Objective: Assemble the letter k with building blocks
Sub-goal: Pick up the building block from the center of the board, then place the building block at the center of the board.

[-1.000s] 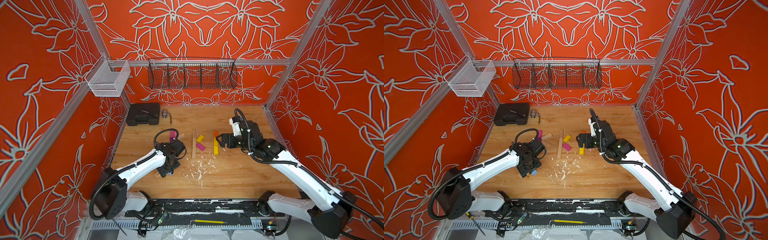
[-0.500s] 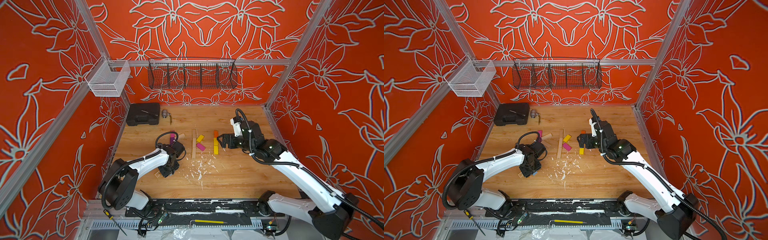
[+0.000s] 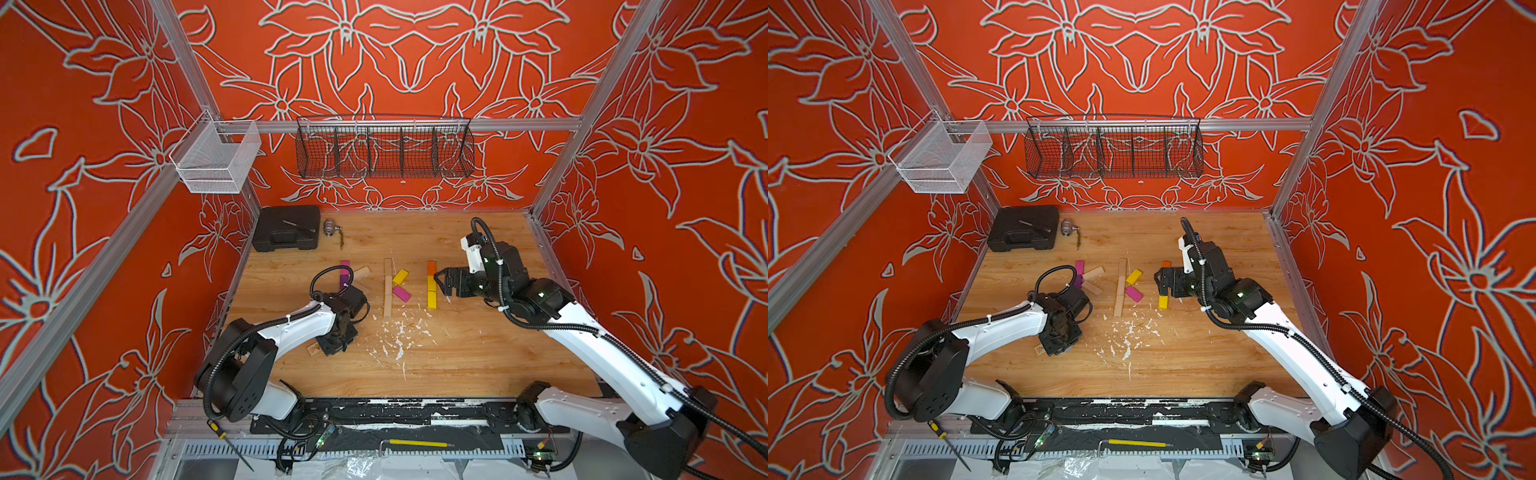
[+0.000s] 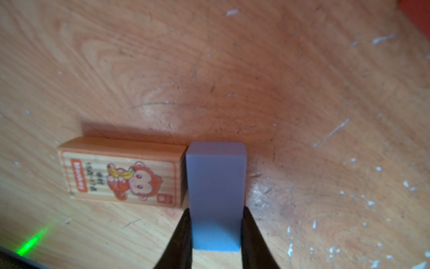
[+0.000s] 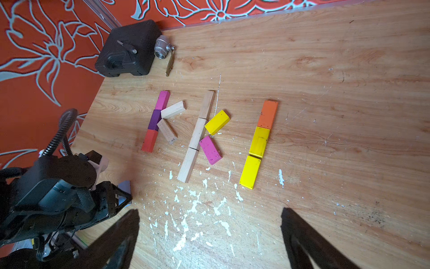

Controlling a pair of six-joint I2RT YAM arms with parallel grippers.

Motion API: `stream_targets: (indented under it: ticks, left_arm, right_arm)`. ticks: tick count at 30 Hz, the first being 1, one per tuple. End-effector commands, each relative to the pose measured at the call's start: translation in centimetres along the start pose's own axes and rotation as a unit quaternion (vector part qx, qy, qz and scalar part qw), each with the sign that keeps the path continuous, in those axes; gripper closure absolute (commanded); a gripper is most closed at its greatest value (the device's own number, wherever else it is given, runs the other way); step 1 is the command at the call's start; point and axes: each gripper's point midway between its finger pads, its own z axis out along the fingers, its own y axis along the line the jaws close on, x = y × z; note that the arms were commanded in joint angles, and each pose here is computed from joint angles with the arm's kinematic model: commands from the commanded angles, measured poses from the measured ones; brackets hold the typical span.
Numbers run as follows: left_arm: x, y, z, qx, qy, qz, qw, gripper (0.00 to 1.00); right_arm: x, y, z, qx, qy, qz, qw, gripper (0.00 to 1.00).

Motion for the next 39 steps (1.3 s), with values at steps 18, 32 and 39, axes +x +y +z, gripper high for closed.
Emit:
stream_targets:
  ticks: [18,32,39]
  left_arm:
    - [0.3,-18.9,-16.5,0.185,-0.162,0.446,0.861,0.83]
    - [8.2,-35.5,-13.2,0.254,-0.143,0.674,0.679,0.8]
    - [9.9,-39.4,-9.3,0.252,-0.108,0.706,0.653,0.8]
  right_arm:
    - [-2.2,-7.1,-5.9,0.182,-0.104,0.077,0.975,0.03]
    - [2.8,-12.1,-12.3,0.232,-0.164,0.143,0.948,0.09]
    - [4.7,-12.8,-13.1,0.229,-0.158,0.156,0.948,0.1]
